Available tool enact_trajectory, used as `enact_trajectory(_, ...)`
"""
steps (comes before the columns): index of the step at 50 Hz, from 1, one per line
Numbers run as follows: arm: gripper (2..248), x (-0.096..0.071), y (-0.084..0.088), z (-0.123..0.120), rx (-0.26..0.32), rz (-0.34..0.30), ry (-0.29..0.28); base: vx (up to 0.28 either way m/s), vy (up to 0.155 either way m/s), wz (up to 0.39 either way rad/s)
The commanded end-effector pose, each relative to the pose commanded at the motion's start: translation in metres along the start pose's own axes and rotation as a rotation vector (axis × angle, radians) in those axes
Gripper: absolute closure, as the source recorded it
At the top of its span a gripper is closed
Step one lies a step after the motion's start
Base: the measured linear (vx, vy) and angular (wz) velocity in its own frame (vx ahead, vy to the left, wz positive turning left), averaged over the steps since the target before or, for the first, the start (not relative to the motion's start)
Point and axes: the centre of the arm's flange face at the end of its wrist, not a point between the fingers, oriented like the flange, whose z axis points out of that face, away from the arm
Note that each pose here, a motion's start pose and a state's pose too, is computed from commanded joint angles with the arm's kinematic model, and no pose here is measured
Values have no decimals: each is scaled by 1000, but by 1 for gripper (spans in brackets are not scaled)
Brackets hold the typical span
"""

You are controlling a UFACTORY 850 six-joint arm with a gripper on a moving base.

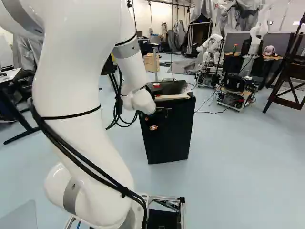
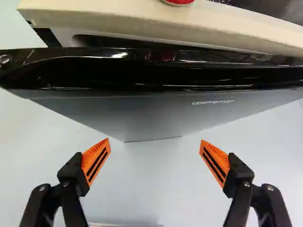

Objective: Grab a drink from the fridge

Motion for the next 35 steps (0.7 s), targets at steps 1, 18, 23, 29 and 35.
enact_trajectory(1,3,1,0,0,0,0,0,0,0,0)
enact_trajectory(18,3,10,2,9,1,-4,7,0,0,0)
enact_trajectory(23,3,13,2,11,1,-5,9,0,0,0)
enact_trajectory(29,3,16,3,14,1,-6,12,0,0,0)
enact_trajectory(35,3,19,3,17,1,-7,14,0,0,0)
